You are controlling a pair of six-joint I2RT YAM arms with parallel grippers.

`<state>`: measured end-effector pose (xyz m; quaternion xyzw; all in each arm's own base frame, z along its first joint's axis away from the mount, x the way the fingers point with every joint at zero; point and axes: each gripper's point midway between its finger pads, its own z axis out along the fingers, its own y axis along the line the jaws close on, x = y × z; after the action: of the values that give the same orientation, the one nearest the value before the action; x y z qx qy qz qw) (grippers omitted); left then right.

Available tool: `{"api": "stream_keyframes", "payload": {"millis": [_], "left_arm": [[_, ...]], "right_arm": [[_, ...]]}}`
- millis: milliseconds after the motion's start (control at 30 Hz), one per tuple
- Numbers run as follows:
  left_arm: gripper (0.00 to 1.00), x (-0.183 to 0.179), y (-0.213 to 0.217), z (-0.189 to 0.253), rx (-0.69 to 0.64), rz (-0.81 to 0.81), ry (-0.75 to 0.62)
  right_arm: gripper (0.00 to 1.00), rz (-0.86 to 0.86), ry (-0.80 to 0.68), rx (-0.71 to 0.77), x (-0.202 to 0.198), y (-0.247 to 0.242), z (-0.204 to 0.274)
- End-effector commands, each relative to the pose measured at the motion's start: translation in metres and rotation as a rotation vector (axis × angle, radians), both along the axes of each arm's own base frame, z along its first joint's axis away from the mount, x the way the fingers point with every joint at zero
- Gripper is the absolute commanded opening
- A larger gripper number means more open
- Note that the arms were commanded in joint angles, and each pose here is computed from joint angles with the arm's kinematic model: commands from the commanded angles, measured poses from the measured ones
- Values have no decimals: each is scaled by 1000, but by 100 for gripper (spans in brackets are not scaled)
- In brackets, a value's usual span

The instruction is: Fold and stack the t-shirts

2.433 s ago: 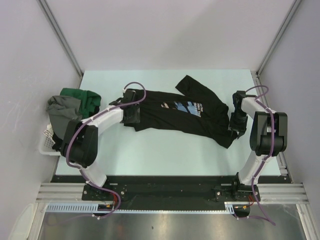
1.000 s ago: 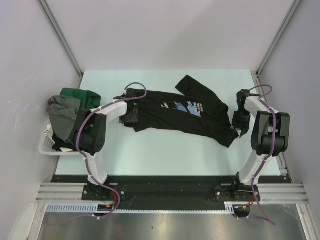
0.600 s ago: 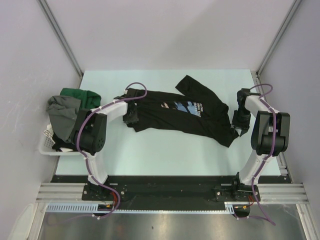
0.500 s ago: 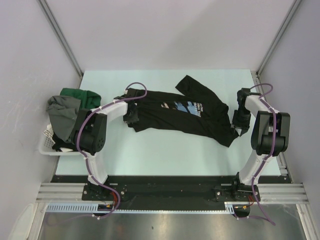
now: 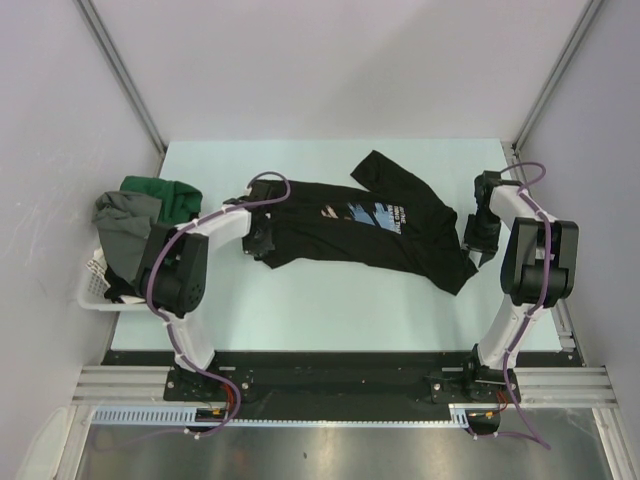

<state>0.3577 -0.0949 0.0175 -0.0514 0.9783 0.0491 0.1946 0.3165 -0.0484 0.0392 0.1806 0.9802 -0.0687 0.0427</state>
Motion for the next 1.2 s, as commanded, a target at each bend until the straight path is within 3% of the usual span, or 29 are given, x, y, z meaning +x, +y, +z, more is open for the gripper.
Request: {"api": "stream_keyframes", "payload": {"millis": [0, 433, 1167], "left_arm": [[0, -30, 3, 18, -3, 5, 42], [0, -85, 4, 31, 4, -7, 60], [0, -73, 18, 44, 88, -1, 35]], "right_arm": [[42, -3, -42, 15, 16, 0, 9], [42, -5, -82, 35, 37, 4, 16], [42, -14, -81, 22, 25, -4, 21]]}}
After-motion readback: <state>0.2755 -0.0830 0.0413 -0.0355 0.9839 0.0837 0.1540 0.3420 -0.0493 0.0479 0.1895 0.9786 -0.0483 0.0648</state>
